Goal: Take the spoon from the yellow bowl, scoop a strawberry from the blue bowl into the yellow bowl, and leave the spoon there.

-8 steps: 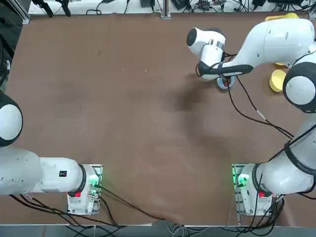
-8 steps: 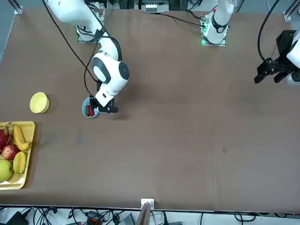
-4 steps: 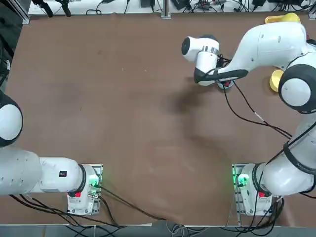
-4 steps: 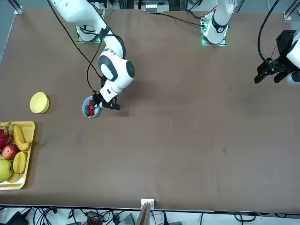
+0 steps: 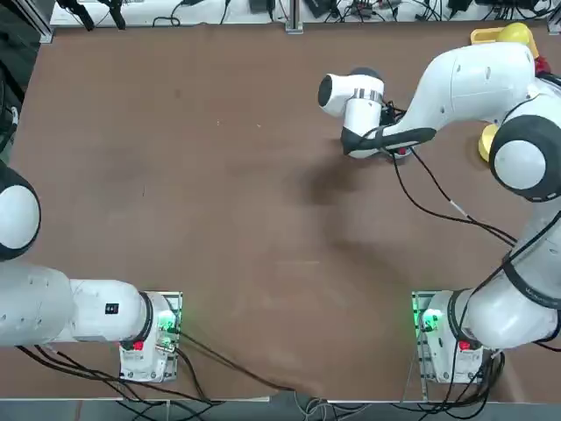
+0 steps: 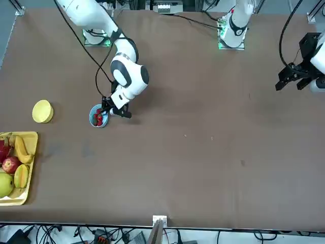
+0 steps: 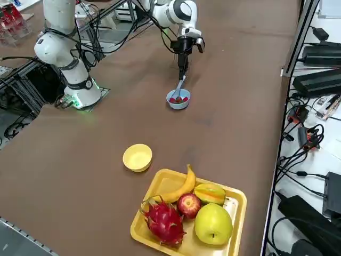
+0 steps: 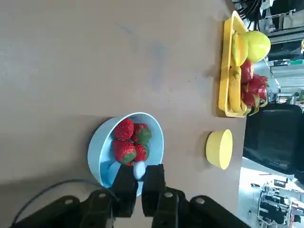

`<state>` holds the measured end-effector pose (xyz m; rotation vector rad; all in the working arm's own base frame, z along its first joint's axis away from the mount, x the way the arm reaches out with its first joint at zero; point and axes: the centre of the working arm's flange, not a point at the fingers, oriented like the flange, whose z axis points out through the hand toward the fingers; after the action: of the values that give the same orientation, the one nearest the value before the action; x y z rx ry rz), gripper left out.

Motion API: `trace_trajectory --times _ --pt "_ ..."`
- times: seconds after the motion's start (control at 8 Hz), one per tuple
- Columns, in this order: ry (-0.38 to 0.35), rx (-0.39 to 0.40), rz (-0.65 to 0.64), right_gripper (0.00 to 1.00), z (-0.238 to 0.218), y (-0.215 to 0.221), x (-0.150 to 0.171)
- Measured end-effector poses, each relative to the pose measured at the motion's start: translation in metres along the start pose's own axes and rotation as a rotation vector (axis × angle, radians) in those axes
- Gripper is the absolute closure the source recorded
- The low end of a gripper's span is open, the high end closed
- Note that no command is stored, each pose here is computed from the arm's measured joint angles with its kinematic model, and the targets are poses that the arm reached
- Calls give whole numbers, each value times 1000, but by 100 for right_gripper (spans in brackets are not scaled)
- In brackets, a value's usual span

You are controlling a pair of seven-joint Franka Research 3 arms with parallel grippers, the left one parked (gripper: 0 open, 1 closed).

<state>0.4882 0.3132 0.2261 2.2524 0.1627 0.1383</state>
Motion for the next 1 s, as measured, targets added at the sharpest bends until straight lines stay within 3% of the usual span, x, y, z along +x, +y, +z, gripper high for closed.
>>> trace_trajectory --times 0.5,1.0 --pt "50 -110 -1 89 0 -28 -17" --pt "69 -160 6 89 -5 -50 -30"
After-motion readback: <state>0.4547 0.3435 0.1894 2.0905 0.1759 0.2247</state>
